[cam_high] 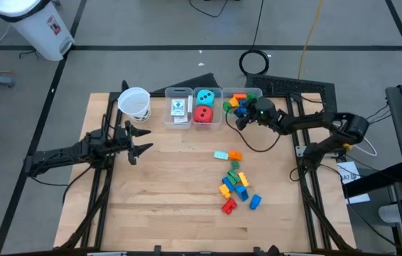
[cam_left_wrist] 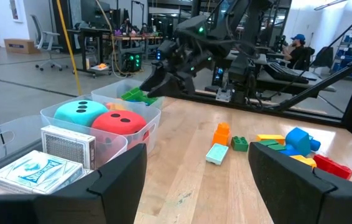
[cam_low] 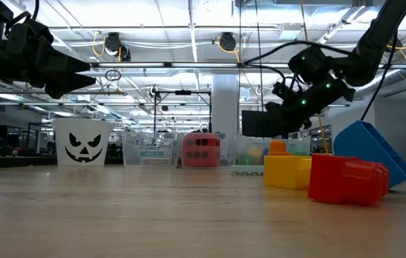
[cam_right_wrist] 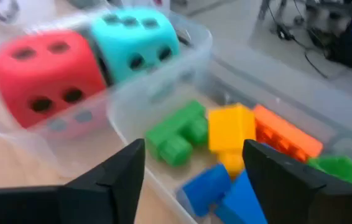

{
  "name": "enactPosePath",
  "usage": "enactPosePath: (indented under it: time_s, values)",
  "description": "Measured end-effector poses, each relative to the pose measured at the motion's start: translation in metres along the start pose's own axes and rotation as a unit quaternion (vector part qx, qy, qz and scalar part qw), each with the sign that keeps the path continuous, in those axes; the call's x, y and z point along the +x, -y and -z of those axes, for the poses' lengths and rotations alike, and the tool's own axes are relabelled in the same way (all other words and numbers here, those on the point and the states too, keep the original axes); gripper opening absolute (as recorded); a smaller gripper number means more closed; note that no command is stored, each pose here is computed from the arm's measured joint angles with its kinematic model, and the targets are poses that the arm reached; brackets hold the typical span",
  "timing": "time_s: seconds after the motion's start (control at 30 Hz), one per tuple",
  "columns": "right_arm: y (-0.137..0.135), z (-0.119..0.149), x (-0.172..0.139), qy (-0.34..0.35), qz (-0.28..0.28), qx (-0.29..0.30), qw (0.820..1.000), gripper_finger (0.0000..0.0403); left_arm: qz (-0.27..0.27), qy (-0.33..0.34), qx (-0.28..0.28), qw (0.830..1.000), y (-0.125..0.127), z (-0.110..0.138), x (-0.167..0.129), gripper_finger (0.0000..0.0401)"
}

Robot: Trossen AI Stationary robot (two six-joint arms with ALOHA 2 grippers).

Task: Pick & Place Toys
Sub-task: Put the light blue game piece into the right transparent bin

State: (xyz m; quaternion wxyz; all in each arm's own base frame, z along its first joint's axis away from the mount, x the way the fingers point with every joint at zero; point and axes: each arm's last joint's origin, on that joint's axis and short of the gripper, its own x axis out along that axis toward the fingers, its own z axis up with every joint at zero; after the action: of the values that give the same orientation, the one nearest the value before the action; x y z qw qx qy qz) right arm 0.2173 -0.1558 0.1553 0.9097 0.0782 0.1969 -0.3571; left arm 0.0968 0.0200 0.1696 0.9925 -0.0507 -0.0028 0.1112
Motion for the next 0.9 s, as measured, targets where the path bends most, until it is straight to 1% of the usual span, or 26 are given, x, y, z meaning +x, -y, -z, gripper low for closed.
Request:
enactPosePath:
  time_s: [0.07,0.13,0.17,0.27,0.33,0.4,0.5,0.63,0.73,0.9]
  values:
    - [-0.007,-0.006,-0.005,0.017,-0.013,-0.007,1.000,0.0254,0.000,0.000,0.000,1.000,0.000,0.000,0.000,0.0287]
    - [-0.016,-0.012,-0.013,0.032,-0.033,-0.027,0.999,0.0263,0.000,0.000,0.000,1.000,0.000,0.000,0.000,0.0287]
    - [-0.021,-0.016,-0.018,0.043,-0.052,-0.036,0.997,0.0266,0.000,0.000,0.000,1.000,0.000,0.000,0.000,0.0287]
    - [-0.042,-0.025,-0.033,0.061,-0.140,-0.049,0.987,0.0271,0.000,0.000,0.000,1.000,0.000,0.000,0.000,0.0287]
    - [-0.056,-0.028,-0.040,0.035,-0.186,-0.041,0.981,0.0271,0.000,0.000,0.000,1.000,0.000,0.000,0.000,0.0287]
    - [-0.071,-0.031,-0.044,-0.007,-0.213,-0.043,0.976,0.0270,0.000,0.000,0.000,1.000,0.000,0.000,0.000,0.0287]
    - [-0.092,-0.030,-0.047,-0.053,-0.241,-0.070,0.967,0.0268,0.000,0.000,0.000,1.000,0.000,0.000,0.000,0.0287]
    - [-0.114,-0.014,-0.046,-0.101,-0.269,-0.113,0.951,0.0267,0.000,0.000,0.000,1.000,0.000,0.000,0.000,0.0287]
    - [-0.123,0.000,-0.038,-0.127,-0.273,-0.132,0.944,0.0267,0.000,0.000,0.000,1.000,0.000,0.000,0.000,0.0287]
    - [-0.127,0.021,-0.023,-0.175,-0.264,-0.142,0.938,0.0267,0.000,0.000,0.000,1.000,0.000,0.000,0.000,0.0287]
